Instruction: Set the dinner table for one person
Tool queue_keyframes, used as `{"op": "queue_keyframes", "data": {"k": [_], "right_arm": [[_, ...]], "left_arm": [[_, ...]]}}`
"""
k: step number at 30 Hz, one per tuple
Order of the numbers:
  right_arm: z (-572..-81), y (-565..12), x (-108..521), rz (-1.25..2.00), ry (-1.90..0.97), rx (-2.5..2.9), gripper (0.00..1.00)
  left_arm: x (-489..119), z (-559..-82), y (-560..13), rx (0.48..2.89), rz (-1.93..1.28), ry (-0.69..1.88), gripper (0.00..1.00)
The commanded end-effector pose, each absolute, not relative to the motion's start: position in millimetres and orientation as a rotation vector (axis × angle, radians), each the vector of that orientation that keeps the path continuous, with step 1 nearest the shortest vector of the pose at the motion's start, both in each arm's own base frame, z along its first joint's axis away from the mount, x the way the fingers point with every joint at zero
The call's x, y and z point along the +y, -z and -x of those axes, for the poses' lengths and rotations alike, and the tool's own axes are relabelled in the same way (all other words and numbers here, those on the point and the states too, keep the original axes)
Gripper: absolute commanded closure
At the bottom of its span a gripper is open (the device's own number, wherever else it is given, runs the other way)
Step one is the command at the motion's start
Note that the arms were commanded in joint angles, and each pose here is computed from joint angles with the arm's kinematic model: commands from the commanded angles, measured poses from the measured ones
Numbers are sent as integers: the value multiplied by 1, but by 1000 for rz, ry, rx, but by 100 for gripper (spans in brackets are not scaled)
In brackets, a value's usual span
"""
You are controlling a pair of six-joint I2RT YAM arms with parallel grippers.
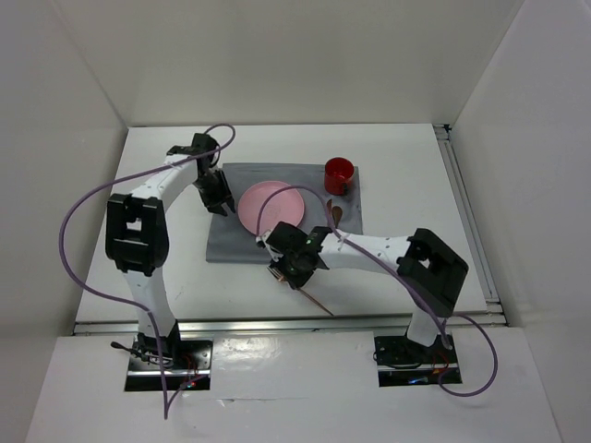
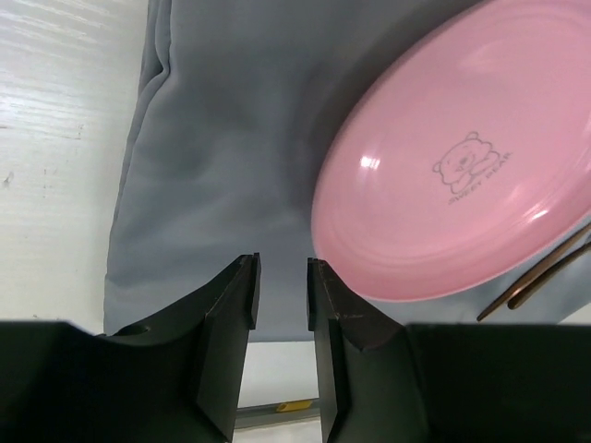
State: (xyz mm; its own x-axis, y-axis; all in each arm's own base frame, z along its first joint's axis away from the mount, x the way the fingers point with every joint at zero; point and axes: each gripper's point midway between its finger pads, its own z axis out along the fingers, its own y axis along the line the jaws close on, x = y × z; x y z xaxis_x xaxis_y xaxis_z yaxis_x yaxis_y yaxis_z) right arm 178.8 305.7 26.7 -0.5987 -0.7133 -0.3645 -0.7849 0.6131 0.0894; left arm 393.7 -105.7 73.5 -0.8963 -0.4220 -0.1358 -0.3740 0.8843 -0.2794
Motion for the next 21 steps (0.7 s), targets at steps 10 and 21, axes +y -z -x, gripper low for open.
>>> {"op": "queue_keyframes", "data": {"k": [10, 21], "right_arm": [[-274, -173, 428, 543, -717, 2475, 100], [-390, -156, 525, 27, -914, 2356, 100]], "left_arm": [[-19, -365, -246, 2419, 747, 367, 52], [-7, -305, -295, 2203, 830, 434, 52]]}}
